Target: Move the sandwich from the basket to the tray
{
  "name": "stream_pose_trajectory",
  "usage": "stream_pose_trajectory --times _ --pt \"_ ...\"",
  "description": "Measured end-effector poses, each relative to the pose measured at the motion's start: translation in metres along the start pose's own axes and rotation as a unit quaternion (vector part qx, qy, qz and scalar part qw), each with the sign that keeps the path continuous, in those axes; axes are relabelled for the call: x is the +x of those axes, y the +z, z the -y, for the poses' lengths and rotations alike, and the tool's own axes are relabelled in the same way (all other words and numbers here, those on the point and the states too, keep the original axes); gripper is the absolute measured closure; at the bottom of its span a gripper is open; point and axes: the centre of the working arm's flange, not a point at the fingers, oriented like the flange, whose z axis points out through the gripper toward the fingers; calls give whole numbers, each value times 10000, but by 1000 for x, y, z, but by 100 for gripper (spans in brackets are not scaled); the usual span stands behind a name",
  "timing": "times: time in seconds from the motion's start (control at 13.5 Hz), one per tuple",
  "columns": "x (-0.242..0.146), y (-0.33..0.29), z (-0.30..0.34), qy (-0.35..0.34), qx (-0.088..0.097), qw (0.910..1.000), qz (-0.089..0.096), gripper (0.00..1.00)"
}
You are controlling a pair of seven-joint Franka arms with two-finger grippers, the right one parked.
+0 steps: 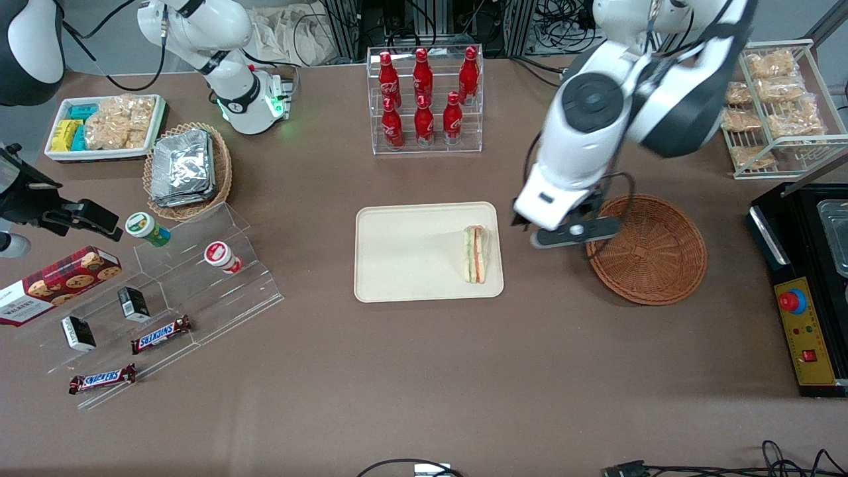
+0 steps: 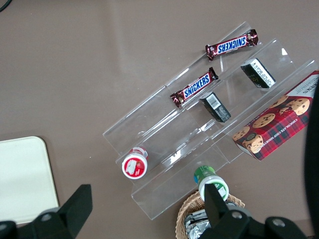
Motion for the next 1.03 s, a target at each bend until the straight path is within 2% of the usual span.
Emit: stream_pose_trajectory --times 0.52,0.74,1.03 --pt "20 -42 168 -92 -125 9999 -48 0" --pt "31 -41 216 -31 -174 9998 -27 0" --pt "38 -36 249 29 -434 9990 60 0"
